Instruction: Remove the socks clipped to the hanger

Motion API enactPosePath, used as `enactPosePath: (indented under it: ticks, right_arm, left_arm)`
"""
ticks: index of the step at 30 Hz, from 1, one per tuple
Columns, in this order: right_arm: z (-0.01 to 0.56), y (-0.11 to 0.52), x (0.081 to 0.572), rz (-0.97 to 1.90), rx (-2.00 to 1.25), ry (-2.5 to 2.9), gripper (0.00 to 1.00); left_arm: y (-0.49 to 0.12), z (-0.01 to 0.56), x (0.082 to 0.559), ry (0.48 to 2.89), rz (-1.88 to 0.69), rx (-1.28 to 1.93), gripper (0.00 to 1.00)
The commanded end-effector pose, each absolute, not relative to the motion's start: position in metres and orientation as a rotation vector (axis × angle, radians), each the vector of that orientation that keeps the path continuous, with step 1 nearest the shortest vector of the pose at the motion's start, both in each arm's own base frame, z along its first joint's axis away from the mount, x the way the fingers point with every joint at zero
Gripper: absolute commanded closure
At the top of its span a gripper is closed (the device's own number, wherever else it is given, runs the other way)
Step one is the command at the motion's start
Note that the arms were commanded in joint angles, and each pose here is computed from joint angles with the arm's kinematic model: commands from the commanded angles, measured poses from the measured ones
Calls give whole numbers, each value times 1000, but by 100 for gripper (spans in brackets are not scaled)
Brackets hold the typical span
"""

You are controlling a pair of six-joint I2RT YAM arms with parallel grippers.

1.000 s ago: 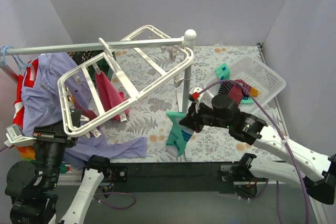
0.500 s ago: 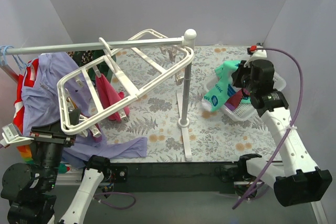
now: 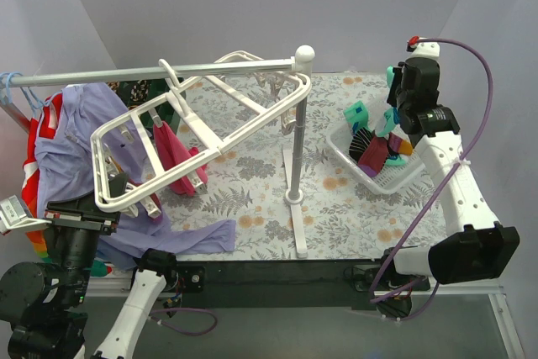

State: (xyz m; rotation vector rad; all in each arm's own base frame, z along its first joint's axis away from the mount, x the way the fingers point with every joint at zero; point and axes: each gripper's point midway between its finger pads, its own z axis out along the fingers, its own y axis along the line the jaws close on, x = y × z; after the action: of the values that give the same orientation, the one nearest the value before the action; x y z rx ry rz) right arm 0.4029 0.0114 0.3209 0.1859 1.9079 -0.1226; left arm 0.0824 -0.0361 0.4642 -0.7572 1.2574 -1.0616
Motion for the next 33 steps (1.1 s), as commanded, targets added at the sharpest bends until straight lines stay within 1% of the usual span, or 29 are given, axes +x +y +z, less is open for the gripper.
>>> enactPosePath:
  ticks: [1, 2, 3, 4, 5, 6, 9, 15, 17, 20, 21, 22, 24, 26, 27, 28, 29, 30, 32, 33]
  right_arm:
    - [315, -6, 396, -225, 182, 1935, 65]
    - [311, -1, 395, -199, 174, 1952, 52]
    - [308, 3, 393, -170, 159, 1963, 36]
    - [296, 12, 390, -122, 144, 1999, 32]
    - [292, 13, 387, -106, 143, 2009, 30]
    - [289, 15, 384, -93, 143, 2019, 22]
    - [280, 27, 374, -31, 123, 2059, 20]
    - [290, 80, 341, 75, -20, 2045, 19]
    - [291, 113, 324, 168, -121, 2042, 19]
    - [303, 154, 289, 345, -253, 1989, 19]
    - [314, 161, 277, 411, -275, 1951, 19]
    - [324, 180, 262, 544, -353, 1918, 20]
    - [352, 194, 242, 680, -437, 1836, 21]
    - [394, 201, 223, 774, -507, 1722, 25]
    - [411, 200, 216, 792, -519, 1674, 31]
    - [442, 198, 204, 816, -536, 1590, 35]
    - [458, 197, 199, 830, -545, 1544, 38]
    - [471, 198, 193, 851, -558, 1507, 45]
    - [509, 203, 172, 931, -610, 1404, 49]
    - [518, 209, 171, 964, -635, 1384, 55]
  left_arm:
    - [-48, 469, 88, 1302, -1083, -694, 100]
    - [-49, 469, 90, 1305, -1080, -691, 100]
    - [-50, 469, 90, 1309, -1078, -686, 100]
    - [-50, 471, 90, 1308, -1078, -681, 100]
    - [-50, 473, 89, 1308, -1077, -674, 100]
    - [-51, 473, 89, 1310, -1080, -664, 100]
    - [-51, 477, 88, 1303, -1072, -644, 100]
    - [-51, 481, 86, 1295, -1063, -622, 100]
    - [-51, 481, 86, 1296, -1059, -616, 100]
    - [-50, 483, 84, 1290, -1054, -614, 100]
    - [-49, 482, 85, 1292, -1046, -618, 100]
    - [-49, 483, 83, 1289, -1046, -613, 100]
    - [-47, 483, 83, 1290, -1035, -616, 100]
    - [-47, 481, 83, 1293, -1032, -619, 100]
    - [-46, 481, 84, 1291, -1029, -622, 100]
    - [-46, 480, 83, 1289, -1029, -623, 100]
    - [-46, 479, 84, 1292, -1030, -624, 100]
    - [-46, 478, 84, 1291, -1028, -626, 100]
    - [-45, 478, 84, 1291, -1025, -629, 100]
    - [-45, 477, 84, 1292, -1024, -626, 100]
